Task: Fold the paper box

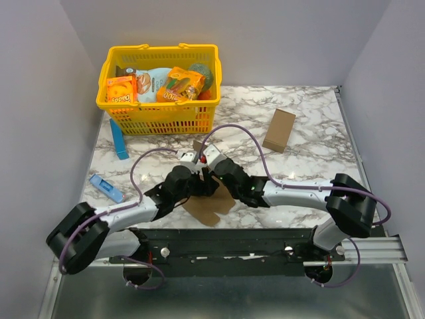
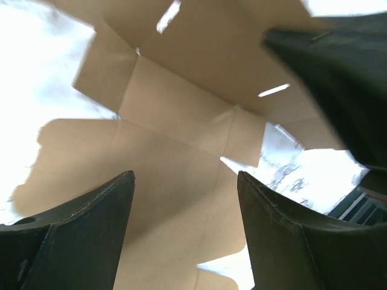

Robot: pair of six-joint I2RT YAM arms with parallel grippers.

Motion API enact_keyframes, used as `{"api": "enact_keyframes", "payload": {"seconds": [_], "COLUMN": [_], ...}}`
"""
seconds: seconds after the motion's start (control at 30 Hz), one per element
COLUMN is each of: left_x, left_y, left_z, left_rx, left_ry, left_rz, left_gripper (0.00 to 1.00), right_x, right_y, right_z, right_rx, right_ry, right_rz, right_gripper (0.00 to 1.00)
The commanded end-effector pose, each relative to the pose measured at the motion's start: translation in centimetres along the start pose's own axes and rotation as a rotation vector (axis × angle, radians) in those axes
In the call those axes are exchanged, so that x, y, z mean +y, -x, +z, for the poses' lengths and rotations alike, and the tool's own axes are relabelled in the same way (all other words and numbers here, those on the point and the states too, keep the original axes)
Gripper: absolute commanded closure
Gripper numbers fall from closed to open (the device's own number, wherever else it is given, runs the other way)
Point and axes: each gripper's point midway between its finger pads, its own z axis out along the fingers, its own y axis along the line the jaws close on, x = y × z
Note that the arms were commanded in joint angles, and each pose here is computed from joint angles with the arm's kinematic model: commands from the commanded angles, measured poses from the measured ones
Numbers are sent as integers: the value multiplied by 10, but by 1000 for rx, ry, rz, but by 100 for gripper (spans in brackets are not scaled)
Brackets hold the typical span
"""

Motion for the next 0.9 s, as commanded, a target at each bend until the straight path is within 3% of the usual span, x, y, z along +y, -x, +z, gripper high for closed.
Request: {"api": "enact_keyframes", "payload": {"seconds": [0.0, 0.2, 0.47, 0.6, 0.73, 0.87], "left_x": [27, 33, 8, -6, 7, 32], "left_y": [16, 66, 134, 145, 143, 134], "left_z": [-24, -45, -34, -20, -15, -25], "left_rx": [-52, -170, -252, -234, -225, -237], "left_ry": [143, 190, 117, 64, 114, 102], "left_rz": [53, -54, -121, -83, -11, -35], "left_gripper": [17, 9, 1, 3, 3, 1], "right_x": [8, 1, -9, -13, -14, -23], "right_y": [-39, -41, -26, -22, -25, -27], "right_z": [-3, -3, -5, -7, -6, -3], "right_rx": [103, 62, -29, -43, -34, -41], "right_ry": [20, -3, -23, -30, -31, -42], "right_rz": [-91, -179, -261, -282, -300, -314], "right_gripper": [99, 99, 99, 99, 99, 99]}}
